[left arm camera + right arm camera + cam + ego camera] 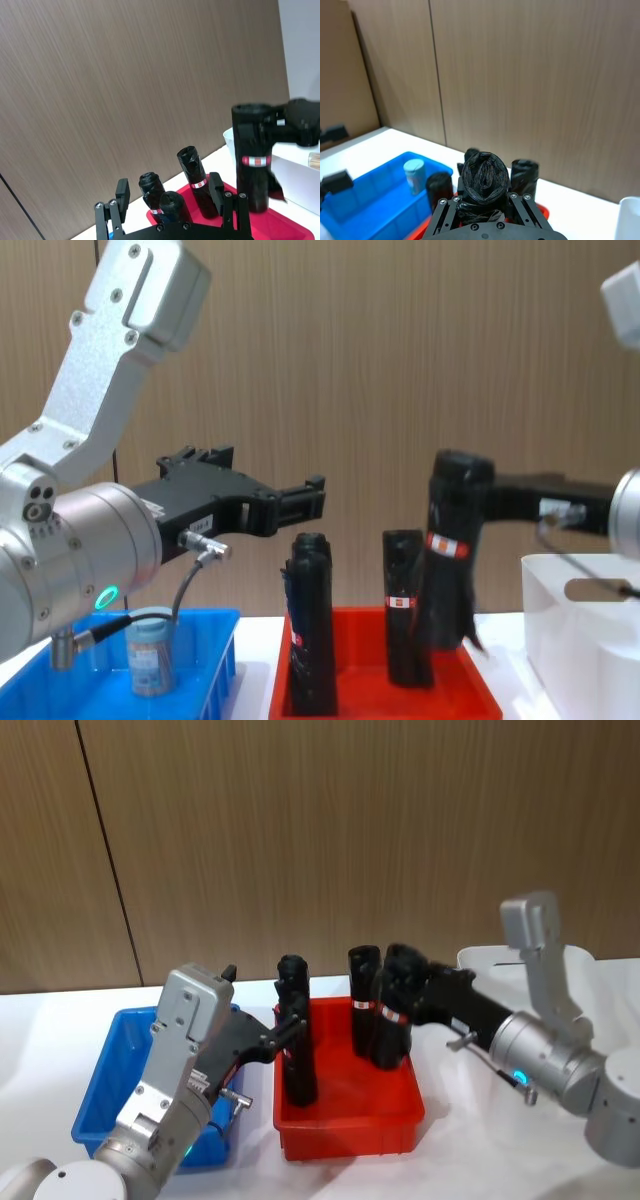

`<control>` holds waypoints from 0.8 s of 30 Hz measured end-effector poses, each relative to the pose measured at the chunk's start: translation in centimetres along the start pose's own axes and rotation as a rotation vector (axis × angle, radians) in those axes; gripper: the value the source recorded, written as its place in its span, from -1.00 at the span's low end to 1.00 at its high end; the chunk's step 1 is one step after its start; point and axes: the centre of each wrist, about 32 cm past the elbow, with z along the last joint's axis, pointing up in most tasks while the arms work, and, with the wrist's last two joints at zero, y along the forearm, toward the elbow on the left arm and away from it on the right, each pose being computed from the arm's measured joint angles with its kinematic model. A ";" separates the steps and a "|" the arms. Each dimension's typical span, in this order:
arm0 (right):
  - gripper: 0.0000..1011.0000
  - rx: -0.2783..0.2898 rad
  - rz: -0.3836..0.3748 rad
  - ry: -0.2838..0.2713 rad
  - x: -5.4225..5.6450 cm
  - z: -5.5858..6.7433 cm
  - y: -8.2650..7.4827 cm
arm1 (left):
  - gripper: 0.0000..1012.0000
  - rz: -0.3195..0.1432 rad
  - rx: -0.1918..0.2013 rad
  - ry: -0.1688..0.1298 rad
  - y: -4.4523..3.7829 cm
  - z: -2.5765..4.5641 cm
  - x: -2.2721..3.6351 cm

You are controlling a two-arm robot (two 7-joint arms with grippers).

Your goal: Pick the cotton swabs from the blue box and place them into the white box.

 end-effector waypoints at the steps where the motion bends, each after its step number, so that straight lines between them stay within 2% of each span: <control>1: -0.29 0.007 -0.005 -0.002 0.1 0.3 -0.1 | 0.98 0.000 0.000 0.000 0.00 0.00 0.00; 3: -0.29 0.027 -0.024 -0.007 0.6 1.1 -0.2 | 0.98 0.000 0.000 0.000 0.00 0.00 0.00; 8: -0.29 0.047 -0.051 -0.018 1.2 1.9 -0.5 | 0.98 0.000 0.000 0.000 0.00 0.00 0.00; 15: -0.29 0.076 -0.123 -0.058 2.8 3.1 -1.0 | 0.98 0.000 0.000 0.000 0.00 0.00 0.00; 24: -0.29 0.070 -0.203 -0.087 5.1 3.3 -1.6 | 0.98 0.000 0.000 0.000 0.00 0.00 0.00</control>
